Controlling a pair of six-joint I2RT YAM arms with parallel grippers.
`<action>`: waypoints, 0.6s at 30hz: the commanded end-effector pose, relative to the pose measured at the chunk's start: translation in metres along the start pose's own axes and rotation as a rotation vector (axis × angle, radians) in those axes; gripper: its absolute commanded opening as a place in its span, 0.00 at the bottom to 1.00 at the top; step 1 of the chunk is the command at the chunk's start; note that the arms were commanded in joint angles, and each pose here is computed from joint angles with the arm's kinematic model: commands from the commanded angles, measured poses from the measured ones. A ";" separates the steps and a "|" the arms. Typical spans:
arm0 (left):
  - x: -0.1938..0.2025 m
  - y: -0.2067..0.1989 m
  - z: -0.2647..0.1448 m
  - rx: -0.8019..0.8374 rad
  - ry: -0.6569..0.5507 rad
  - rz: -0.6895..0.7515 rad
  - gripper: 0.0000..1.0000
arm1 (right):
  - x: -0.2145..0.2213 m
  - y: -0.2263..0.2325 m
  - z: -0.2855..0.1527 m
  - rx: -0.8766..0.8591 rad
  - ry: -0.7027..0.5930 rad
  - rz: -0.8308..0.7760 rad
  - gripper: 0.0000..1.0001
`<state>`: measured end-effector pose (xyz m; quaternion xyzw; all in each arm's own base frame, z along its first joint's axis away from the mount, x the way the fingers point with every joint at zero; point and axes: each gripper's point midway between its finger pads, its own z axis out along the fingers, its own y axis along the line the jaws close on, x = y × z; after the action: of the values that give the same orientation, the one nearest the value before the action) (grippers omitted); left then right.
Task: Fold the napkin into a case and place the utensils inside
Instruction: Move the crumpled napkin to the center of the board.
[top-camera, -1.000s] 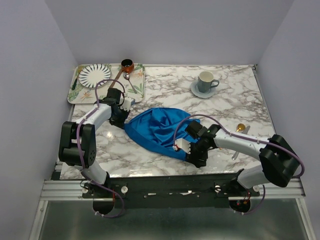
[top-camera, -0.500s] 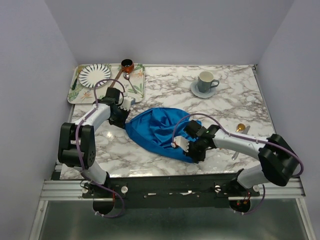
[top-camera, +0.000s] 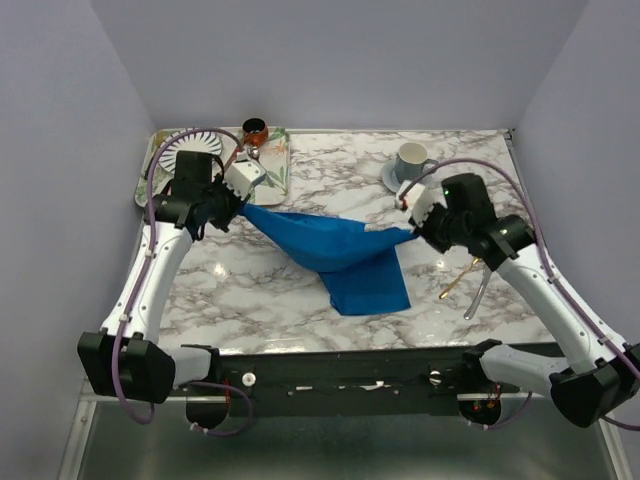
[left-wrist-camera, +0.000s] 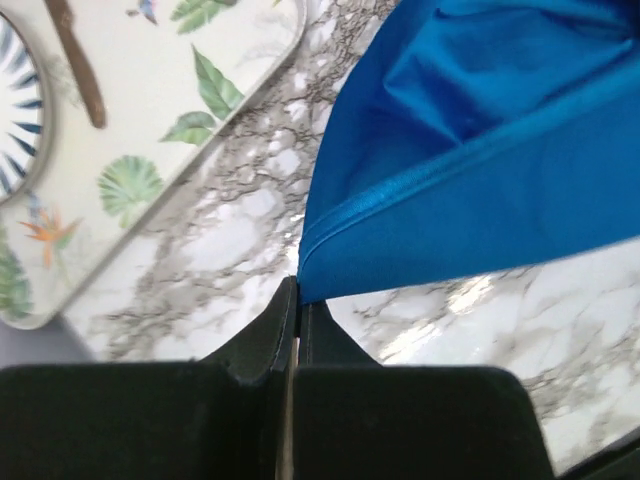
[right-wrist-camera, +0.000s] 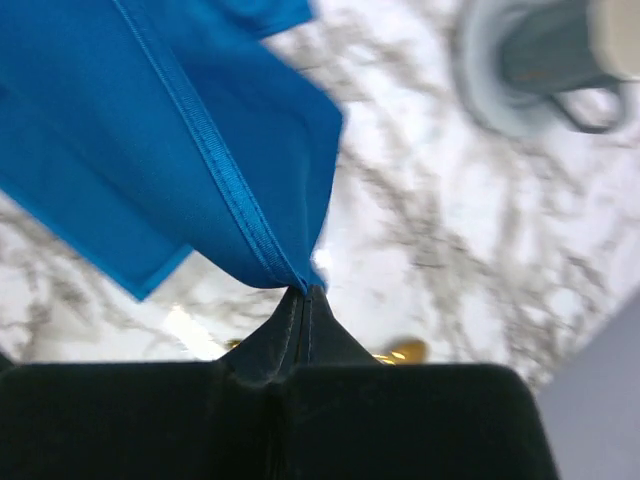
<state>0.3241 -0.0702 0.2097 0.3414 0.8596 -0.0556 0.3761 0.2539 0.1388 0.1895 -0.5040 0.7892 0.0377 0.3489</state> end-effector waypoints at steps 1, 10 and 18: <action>0.009 0.010 -0.033 -0.057 0.032 0.278 0.00 | -0.030 -0.080 -0.060 0.262 -0.062 -0.022 0.01; 0.033 -0.044 -0.037 0.081 -0.003 0.414 0.00 | -0.035 -0.092 -0.071 0.276 -0.059 0.002 0.01; 0.128 -0.127 0.015 0.388 0.195 0.522 0.00 | 0.045 -0.014 -0.004 -0.038 0.122 0.029 0.01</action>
<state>0.2314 -0.0917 0.1422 0.5643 0.7675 -0.0482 0.3003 0.2870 0.0960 0.2236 -0.4716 0.7981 -0.0232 0.3743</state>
